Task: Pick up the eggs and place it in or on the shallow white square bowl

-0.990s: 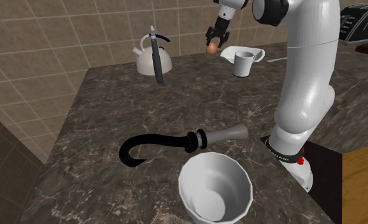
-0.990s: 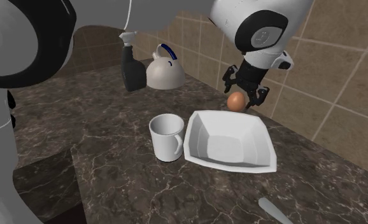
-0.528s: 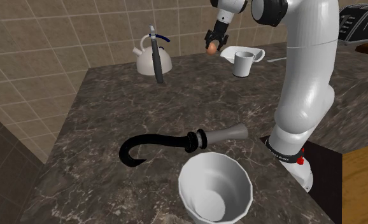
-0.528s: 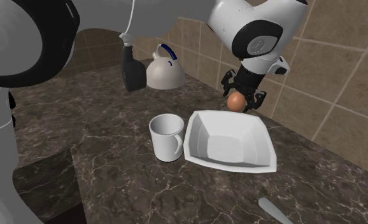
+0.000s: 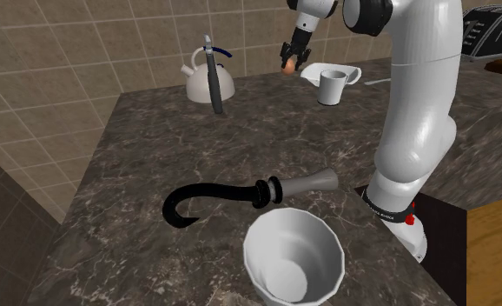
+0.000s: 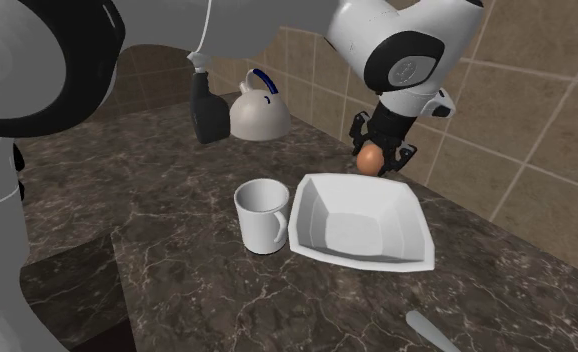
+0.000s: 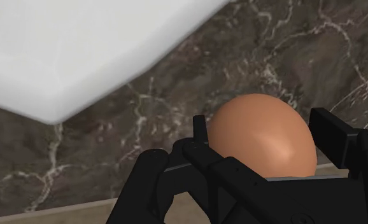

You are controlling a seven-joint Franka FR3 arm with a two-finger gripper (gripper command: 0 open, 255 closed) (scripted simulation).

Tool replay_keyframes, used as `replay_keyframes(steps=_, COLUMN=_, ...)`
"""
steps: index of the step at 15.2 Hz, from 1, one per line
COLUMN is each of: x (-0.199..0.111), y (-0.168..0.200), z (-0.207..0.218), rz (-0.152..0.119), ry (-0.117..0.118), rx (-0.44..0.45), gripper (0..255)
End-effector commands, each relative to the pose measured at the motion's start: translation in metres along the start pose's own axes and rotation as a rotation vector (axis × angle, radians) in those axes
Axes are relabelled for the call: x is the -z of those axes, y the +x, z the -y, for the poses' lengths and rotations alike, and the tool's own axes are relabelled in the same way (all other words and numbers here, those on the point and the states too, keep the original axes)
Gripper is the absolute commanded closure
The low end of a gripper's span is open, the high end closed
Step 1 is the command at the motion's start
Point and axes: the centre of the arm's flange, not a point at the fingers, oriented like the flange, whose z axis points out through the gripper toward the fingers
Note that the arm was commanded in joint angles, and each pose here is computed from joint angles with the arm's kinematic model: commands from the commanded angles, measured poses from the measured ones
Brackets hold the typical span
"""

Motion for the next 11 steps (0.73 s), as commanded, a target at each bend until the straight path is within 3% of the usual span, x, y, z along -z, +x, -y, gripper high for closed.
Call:
replay_keyframes(steps=1, x=0.000, y=0.000, z=0.000, rz=0.001, ry=0.000, rx=0.000, gripper=255)
replay_keyframes(steps=5, x=0.000, y=0.000, z=0.000, rz=0.001, ry=0.000, rx=0.000, gripper=255)
replay_keyframes(steps=11, x=0.030, y=0.003, z=0.010, rz=0.001, ry=0.000, rx=0.000, gripper=255)
